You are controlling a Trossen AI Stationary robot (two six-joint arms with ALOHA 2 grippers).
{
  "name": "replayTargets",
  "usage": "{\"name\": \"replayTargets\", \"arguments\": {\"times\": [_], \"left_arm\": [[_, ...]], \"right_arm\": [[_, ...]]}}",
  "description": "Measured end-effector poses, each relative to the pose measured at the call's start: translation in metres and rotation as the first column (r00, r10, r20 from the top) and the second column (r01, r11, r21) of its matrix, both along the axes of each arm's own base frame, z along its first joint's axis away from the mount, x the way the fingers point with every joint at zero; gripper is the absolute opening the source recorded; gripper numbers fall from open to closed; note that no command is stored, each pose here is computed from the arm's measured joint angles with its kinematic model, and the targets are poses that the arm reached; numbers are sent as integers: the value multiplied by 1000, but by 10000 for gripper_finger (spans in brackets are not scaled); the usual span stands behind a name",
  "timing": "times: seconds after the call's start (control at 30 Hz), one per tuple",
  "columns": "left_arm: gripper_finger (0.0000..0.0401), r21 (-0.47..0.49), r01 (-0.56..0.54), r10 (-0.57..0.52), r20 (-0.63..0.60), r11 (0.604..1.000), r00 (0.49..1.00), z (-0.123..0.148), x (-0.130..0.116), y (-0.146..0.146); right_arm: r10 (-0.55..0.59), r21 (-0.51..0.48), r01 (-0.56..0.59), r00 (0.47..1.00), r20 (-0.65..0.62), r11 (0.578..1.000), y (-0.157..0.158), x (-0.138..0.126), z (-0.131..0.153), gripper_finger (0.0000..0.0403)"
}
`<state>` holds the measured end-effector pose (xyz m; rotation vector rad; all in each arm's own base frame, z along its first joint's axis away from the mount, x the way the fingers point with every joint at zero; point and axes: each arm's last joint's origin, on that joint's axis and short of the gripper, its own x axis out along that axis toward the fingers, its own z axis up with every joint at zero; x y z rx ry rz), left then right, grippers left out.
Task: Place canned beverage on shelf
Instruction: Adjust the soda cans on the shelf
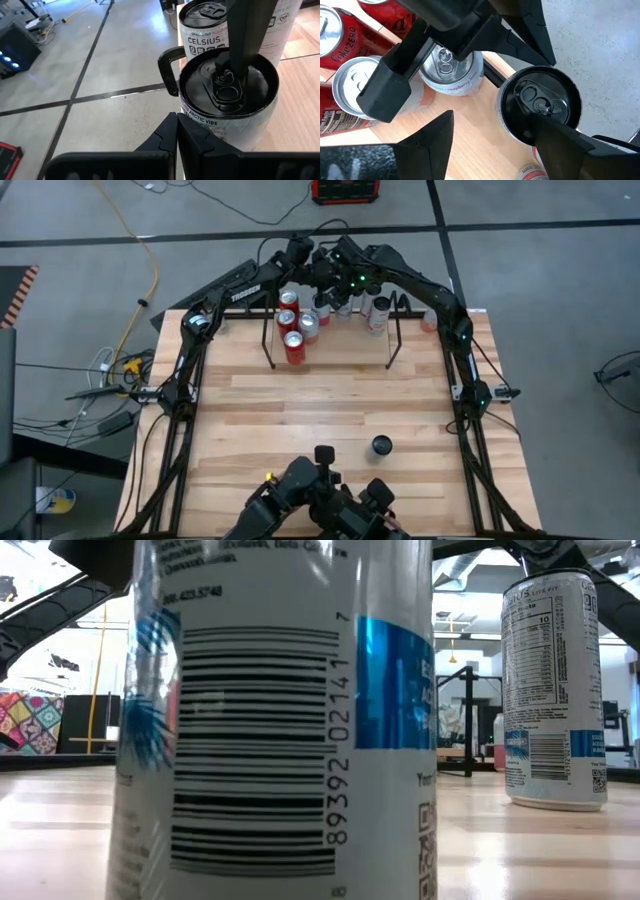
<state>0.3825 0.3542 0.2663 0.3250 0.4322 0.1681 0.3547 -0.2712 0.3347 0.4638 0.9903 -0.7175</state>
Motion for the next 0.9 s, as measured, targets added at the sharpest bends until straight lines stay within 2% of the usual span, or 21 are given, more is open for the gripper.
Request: {"name": "replayTargets", "arguments": {"times": [0.53, 0.9], "left_arm": [[0, 4, 72, -72, -8, 997, 997, -1, 0, -2], [0, 4, 76, -76, -13, 997, 997, -1, -1, -2]], "right_arm": [[9, 16, -8, 1000, -21, 1000, 2, -2, 0, 265], [21, 9, -21, 999, -25, 1000, 5, 0, 0, 265]]}}
